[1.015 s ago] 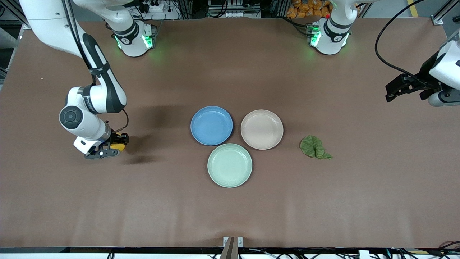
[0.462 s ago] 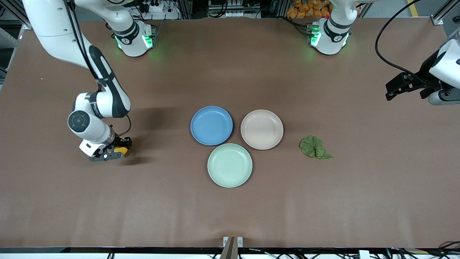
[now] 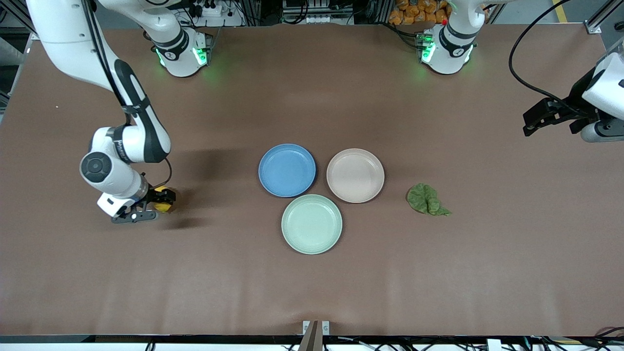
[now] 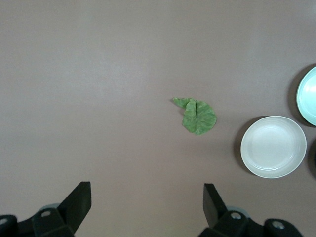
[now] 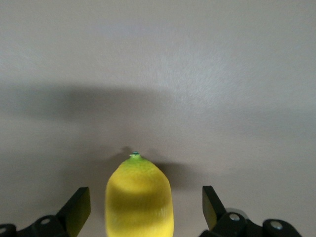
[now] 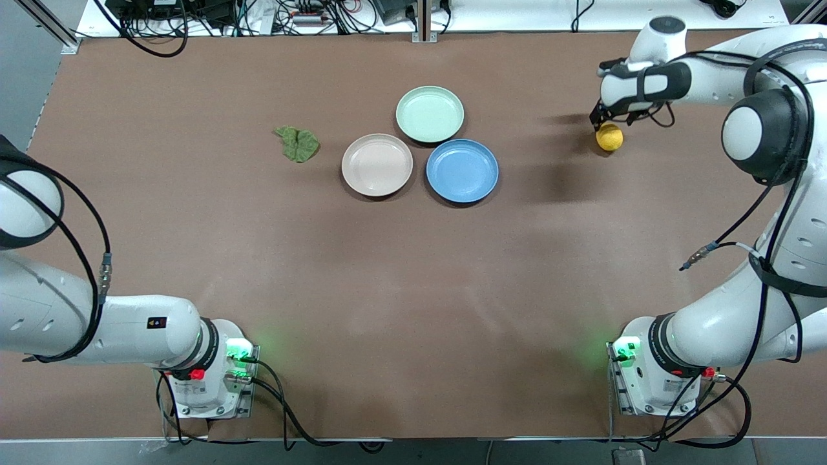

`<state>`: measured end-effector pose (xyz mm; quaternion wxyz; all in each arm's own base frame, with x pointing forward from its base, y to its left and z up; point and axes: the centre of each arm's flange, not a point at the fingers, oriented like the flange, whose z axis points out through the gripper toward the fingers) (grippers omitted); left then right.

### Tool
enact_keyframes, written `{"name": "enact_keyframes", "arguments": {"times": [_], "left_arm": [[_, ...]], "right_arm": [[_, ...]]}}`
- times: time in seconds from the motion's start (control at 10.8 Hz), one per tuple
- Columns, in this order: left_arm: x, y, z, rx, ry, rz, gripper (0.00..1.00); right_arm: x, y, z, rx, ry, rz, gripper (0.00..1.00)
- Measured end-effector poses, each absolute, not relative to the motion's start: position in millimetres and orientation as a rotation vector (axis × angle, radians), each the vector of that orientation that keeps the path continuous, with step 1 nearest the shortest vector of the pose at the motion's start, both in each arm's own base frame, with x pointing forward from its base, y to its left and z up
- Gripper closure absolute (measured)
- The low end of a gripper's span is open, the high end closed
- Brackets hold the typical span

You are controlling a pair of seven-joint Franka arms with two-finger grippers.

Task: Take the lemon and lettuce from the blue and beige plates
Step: 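Lower the lemon onto the table and open the right gripper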

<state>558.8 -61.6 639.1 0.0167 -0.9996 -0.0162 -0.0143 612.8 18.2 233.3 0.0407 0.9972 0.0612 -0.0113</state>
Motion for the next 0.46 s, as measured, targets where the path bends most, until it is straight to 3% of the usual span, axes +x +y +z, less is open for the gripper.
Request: {"name": "enact_keyframes", "arguments": {"times": [0.46], "left_arm": [[558,-62,639,-3.107,-0.048,-0.037,0.00]], "right_arm": [[632,44,334,3.077,0.205,-0.086,0.00]]}}
